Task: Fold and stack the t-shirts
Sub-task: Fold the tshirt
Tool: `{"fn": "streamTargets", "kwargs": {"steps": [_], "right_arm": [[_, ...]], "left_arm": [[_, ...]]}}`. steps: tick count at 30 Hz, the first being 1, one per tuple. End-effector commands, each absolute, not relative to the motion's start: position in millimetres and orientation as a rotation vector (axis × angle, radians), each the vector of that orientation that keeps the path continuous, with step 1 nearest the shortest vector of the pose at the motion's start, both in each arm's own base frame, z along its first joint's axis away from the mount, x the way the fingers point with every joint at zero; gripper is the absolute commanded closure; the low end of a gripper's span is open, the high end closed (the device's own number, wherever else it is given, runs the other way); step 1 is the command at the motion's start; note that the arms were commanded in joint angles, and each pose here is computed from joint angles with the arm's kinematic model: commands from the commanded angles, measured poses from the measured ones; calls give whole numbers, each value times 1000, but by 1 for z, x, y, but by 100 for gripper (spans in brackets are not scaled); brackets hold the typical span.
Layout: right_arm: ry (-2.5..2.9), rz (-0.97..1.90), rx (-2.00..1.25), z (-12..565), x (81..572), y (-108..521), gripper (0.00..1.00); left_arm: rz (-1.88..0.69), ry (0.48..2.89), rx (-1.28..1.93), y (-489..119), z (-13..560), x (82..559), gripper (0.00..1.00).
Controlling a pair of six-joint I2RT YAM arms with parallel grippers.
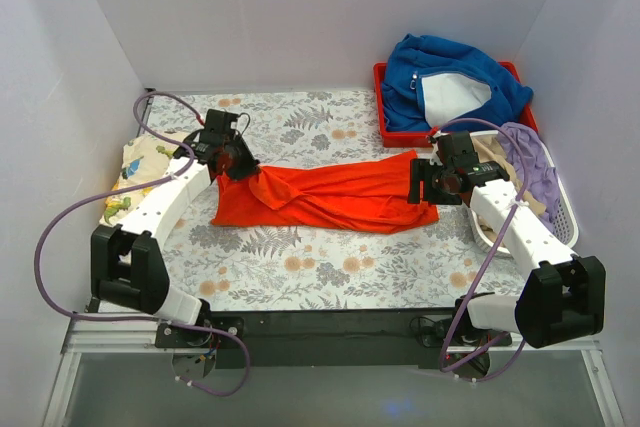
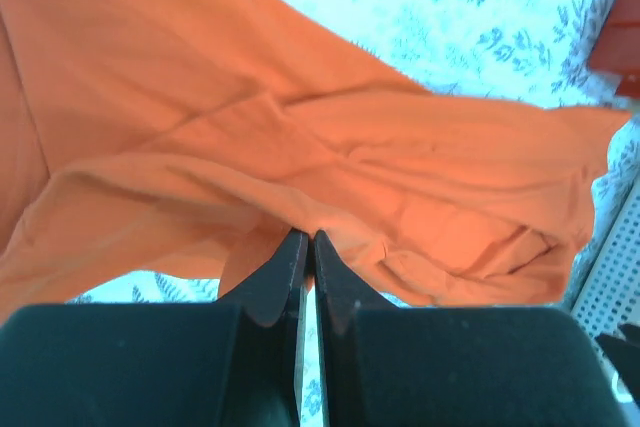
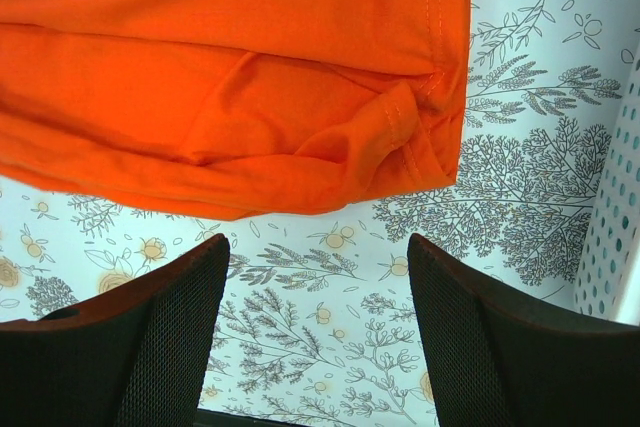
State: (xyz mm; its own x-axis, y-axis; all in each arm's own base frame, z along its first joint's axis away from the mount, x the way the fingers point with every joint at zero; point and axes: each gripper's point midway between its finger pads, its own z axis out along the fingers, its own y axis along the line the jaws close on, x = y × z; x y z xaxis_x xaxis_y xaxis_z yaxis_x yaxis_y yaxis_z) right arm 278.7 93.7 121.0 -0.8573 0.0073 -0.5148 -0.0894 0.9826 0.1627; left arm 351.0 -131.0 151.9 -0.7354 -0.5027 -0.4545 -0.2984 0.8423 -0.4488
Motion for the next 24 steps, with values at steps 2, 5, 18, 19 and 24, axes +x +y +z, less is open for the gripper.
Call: {"fn": "streamTargets", "kwargs": {"steps": [2, 5, 18, 19, 24], "right_arm": [[2546, 266, -72, 131, 285, 97, 22], [2540, 262, -86, 132, 288, 97, 23], [2537, 397, -160, 136, 297, 126, 23], [2541, 398, -167, 135, 297, 128, 23], [2560, 406, -203, 128, 296, 141, 22]], "left_arm": [[-354, 2500, -626, -118, 125, 366, 100], [-376, 2560, -642, -122, 96, 372, 74], [-279, 2533, -717, -94, 83, 367, 35], [-280, 2530, -710, -94, 83, 367, 35], [-359, 2580, -666, -108, 72, 362, 35]]}}
